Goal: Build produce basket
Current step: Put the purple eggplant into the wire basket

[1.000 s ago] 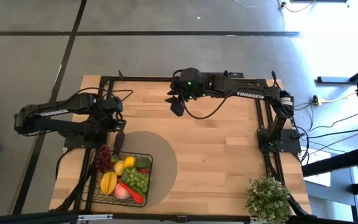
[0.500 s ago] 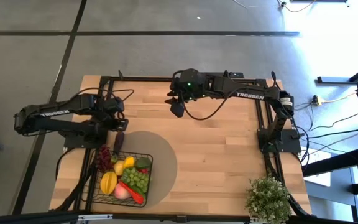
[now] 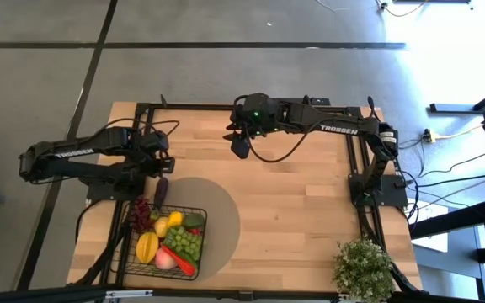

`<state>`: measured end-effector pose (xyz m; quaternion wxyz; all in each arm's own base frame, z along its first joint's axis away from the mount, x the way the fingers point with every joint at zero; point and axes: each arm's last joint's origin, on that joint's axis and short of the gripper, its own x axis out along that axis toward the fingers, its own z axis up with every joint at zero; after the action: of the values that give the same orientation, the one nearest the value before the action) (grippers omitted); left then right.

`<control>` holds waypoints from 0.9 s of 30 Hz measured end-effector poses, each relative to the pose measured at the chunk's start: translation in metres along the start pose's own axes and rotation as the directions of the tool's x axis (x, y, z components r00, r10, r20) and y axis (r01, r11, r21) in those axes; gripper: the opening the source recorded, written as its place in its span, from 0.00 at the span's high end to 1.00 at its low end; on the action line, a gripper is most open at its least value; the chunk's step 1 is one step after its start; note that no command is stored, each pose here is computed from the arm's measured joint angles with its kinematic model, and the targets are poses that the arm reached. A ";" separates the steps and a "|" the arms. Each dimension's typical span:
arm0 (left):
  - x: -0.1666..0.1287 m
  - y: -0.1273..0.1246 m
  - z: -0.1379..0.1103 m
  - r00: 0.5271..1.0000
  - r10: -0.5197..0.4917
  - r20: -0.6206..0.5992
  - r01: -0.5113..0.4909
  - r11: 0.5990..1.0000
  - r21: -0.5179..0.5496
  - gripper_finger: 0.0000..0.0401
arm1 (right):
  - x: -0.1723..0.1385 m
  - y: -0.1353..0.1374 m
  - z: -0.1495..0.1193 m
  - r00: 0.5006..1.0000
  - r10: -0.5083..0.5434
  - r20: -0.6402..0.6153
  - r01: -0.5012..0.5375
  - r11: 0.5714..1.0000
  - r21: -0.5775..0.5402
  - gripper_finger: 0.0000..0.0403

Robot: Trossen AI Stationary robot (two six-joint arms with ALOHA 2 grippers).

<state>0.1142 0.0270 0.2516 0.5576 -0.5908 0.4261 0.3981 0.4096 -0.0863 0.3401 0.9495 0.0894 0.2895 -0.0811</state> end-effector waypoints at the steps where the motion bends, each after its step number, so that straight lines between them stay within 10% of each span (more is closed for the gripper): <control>1: 0.000 0.000 0.000 1.000 -0.002 0.005 0.002 0.999 -0.046 0.76 | 0.000 0.000 0.000 1.000 0.000 0.000 0.000 1.000 0.001 0.60; 16: 0.009 -0.022 0.010 0.989 -0.076 0.129 0.054 0.984 0.169 0.51 | 0.000 0.000 0.000 1.000 -0.001 0.000 0.001 1.000 0.001 0.60; 27: 0.051 -0.024 0.014 0.990 0.124 0.072 -0.136 0.969 0.208 0.47 | 0.000 0.000 0.000 1.000 -0.001 0.000 0.001 1.000 0.001 0.60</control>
<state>0.1527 0.0382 0.2104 0.6023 -0.4868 0.4876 0.4031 0.4096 -0.0865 0.3398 0.9494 0.0899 0.2896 -0.0816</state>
